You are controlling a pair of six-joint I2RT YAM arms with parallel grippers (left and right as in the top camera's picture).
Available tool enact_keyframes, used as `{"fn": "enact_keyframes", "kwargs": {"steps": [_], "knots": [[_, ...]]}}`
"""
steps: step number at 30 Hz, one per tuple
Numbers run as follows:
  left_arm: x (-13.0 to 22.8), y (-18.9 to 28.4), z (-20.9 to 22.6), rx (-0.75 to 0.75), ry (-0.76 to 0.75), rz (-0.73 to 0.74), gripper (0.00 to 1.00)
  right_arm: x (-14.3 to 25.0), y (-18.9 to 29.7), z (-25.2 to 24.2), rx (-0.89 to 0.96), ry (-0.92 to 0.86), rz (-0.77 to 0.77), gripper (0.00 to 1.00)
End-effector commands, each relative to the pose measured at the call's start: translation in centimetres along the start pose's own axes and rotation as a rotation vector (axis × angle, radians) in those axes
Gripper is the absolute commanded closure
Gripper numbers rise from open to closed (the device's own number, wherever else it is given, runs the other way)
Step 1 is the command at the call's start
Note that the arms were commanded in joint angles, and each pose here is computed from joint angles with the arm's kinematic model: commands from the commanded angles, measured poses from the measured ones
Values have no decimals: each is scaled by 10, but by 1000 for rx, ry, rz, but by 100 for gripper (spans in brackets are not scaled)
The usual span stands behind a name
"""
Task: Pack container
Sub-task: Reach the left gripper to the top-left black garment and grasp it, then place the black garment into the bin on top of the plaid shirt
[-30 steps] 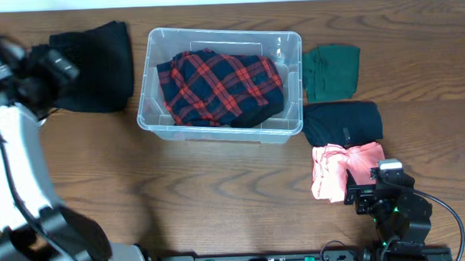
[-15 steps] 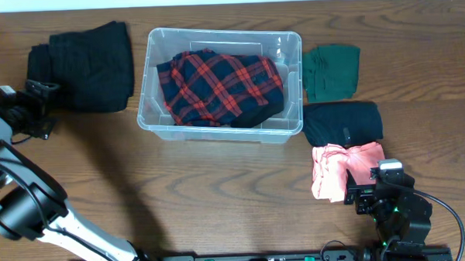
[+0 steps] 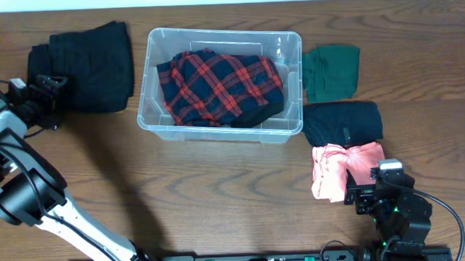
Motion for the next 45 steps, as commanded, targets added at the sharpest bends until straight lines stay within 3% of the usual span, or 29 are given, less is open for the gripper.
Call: {"fn": "enact_keyframes", "kwargs": {"steps": [1,3,4,5,8,10,15,22,26,32,38,45], "knots": [[13,-24,14,-9,61,37,1,1,0,-2,10,10,-1,1],[15,-29,18,-8,83,38,4,1,0,-2,10,10,-1,1],[16,-30,20,-11,97,42,11,1,0,-2,10,10,-1,1],[17,-32,22,-13,101,46,20,1,0,-2,10,10,-1,1],[18,-33,23,-13,103,48,59,1,0,-2,10,10,-1,1],[18,-32,21,-5,102,52,75,1,0,-2,10,10,-1,1],[22,-29,6,106,67,93,94,1,0,-2,10,10,-2,1],[10,12,-52,336,-57,99,94,1,0,-2,10,10,-1,1],[-1,66,-117,469,-198,53,94,1,0,-2,10,10,-1,1],[-3,151,-200,540,-410,-78,94,1,0,-2,10,10,-1,1],[21,220,-267,599,-558,-166,94,1,0,-2,10,10,-1,1],[81,252,-341,725,-724,-138,94,1,0,-2,10,10,-1,1]]}}
Point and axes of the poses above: each gripper's point midway between its finger pads, its own y axis back along the fingers, its own z axis along the line the jaws close on, x = y × z, the point moved 4 cm from there along y, back along the fingers, and after that the axes turned 9 degrees about -y, right-handed, at the moved point
